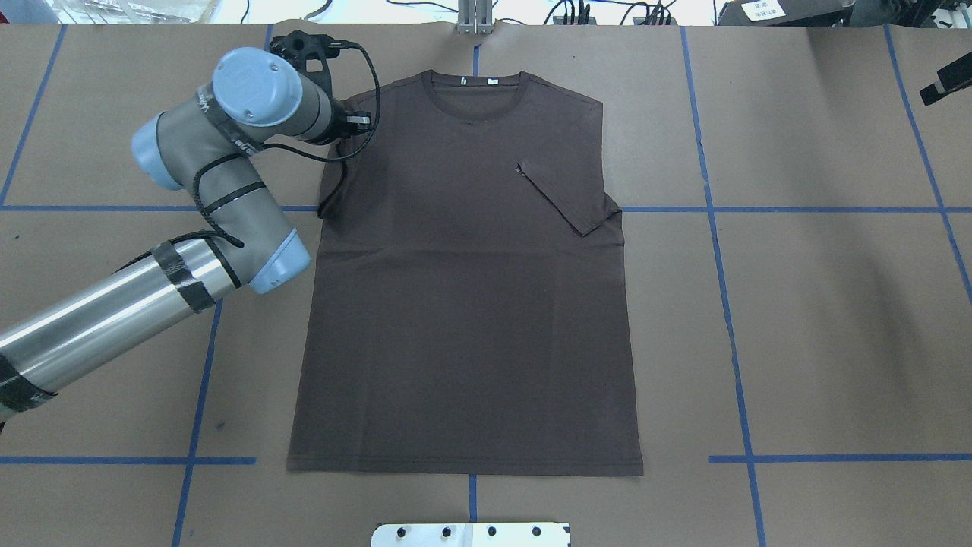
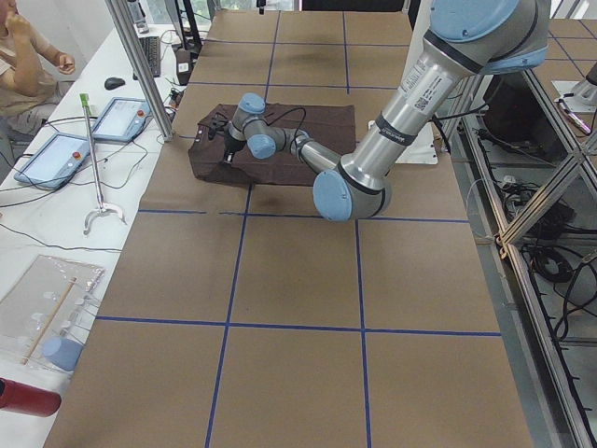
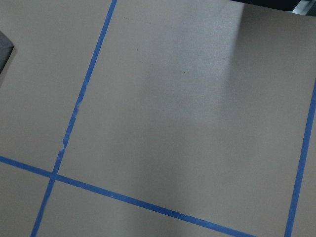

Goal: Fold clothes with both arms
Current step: 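Grasp the sleeve with the left gripper and fold it toward the shirt center, then release the sleeve while both grippers move to the hem nearest the robot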

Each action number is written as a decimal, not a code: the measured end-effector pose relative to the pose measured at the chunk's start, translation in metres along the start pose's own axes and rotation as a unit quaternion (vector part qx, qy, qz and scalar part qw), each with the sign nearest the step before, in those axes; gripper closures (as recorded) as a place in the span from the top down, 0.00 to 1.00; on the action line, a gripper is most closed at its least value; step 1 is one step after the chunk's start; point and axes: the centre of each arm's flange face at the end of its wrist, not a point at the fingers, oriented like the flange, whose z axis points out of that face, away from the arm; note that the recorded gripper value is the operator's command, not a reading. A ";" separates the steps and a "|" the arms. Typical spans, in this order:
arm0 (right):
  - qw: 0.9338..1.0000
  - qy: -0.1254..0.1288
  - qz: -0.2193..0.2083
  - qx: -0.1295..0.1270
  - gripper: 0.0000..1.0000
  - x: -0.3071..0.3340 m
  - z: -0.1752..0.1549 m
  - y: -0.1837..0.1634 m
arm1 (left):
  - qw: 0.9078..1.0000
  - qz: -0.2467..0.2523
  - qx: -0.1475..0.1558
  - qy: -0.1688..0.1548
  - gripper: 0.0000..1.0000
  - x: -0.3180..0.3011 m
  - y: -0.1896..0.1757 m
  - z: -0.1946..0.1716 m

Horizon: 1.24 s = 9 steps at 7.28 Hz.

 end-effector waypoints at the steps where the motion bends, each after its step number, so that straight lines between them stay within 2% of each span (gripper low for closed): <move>1: 1.000 0.000 0.000 0.000 1.00 0.000 0.000 0.000 | 1.000 -0.006 -0.007 -0.006 0.00 0.019 0.002 -0.002; 2: 1.000 0.000 0.001 0.000 1.00 0.000 0.000 0.000 | 1.000 -0.012 -0.012 -0.013 0.88 0.028 0.003 0.001; 3: 1.000 0.000 0.002 0.000 1.00 0.000 0.000 0.000 | 1.000 -0.011 -0.015 -0.016 1.00 0.031 0.003 0.005; 4: 1.000 0.000 0.004 0.000 1.00 0.000 0.000 0.000 | 1.000 0.001 -0.015 -0.014 1.00 0.032 0.004 0.005; 6: 1.000 -0.003 0.016 0.007 1.00 -0.016 -0.006 -0.001 | 0.999 0.037 -0.012 0.014 1.00 0.042 0.007 -0.018; 7: 0.999 -0.009 0.035 0.010 1.00 -0.045 -0.006 -0.002 | 0.998 0.045 -0.015 0.032 1.00 0.038 0.014 -0.034; 9: 0.996 -0.021 0.081 0.016 1.00 -0.148 0.001 0.010 | 0.996 0.055 -0.020 0.070 1.00 0.019 0.041 -0.075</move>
